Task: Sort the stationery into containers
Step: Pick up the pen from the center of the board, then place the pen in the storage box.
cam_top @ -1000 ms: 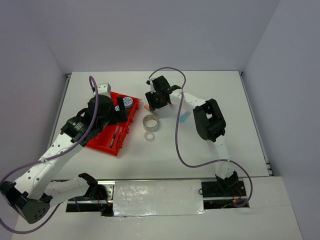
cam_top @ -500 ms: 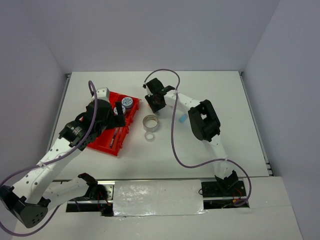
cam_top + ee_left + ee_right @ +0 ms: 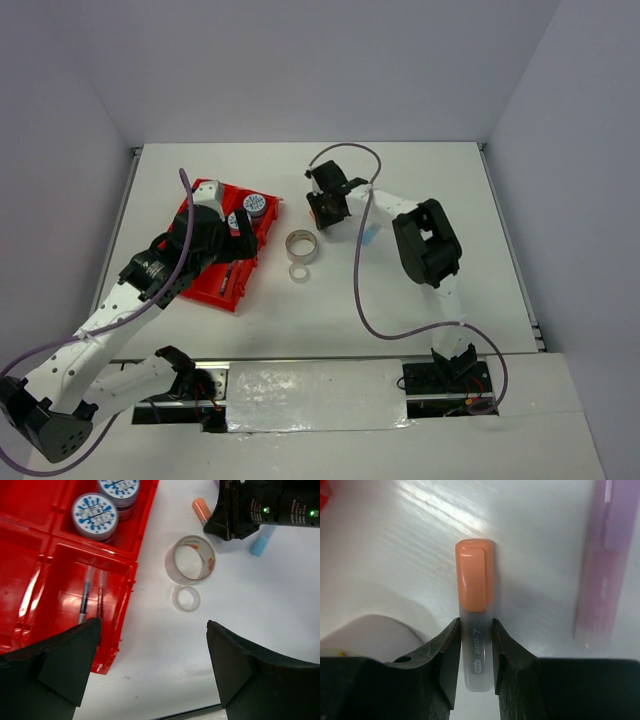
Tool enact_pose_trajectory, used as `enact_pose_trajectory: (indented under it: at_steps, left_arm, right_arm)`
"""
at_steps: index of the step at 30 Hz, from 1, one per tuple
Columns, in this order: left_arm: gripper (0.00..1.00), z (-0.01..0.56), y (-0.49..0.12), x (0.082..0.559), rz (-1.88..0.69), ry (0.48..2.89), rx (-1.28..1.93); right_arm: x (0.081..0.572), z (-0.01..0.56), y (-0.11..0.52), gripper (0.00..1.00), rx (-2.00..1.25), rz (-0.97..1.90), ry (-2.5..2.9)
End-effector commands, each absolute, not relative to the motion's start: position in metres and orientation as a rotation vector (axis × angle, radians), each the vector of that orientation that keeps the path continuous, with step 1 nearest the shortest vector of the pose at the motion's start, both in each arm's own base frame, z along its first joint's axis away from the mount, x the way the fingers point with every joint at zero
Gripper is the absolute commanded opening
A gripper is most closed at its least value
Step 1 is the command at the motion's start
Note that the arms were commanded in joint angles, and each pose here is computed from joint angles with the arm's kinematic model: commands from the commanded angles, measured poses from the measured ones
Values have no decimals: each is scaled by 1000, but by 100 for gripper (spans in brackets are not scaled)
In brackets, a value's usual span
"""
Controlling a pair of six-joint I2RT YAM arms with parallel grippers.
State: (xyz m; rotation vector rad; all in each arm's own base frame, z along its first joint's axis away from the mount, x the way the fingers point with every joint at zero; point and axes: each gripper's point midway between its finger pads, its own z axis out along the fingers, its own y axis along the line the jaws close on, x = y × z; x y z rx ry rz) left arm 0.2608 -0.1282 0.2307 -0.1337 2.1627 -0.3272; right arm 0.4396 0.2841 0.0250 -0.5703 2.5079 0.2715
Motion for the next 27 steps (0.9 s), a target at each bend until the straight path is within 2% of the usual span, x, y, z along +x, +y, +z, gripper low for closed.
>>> enact_pose_trajectory:
  at_steps: [1,3,4,6,7,11,14,20,24,27]
  left_arm:
    - [99,262,-154,267,-522,2043,-103]
    - [99,271,-162,271,-585,2004,-115]
    - [99,275,-169,270,-631,1991,-104]
    - [99,287,-179,275,-704,1937,-104]
    - [99,288,-187,274,-755,1934,-94]
    - [99,309,-210,279,-906,1854,-68]
    - [99,314,-221,281,-979,1829,-68]
    - [96,312,-224,285,-990,1836,-83]
    - [90,314,-225,284,-1009,1819,-80]
    - [89,310,-223,287,-980,1836,-91]
  right_arm:
    - [438,101,284,0,-434,382,2344]
    - [430,114,282,0,-385,408,2293]
    - [426,145,283,0,-368,441,2224]
    - [409,156,289,0,-377,488,2186]
    - [400,181,291,0,-379,521,2127]
    - [355,208,310,0,-423,666,2031]
    - [320,249,322,0,-466,798,1903]
    - [276,299,338,1,-549,1005,1748]
    - [263,311,349,1,-587,1050,1722]
    - [251,314,359,2,-638,1130,1702]
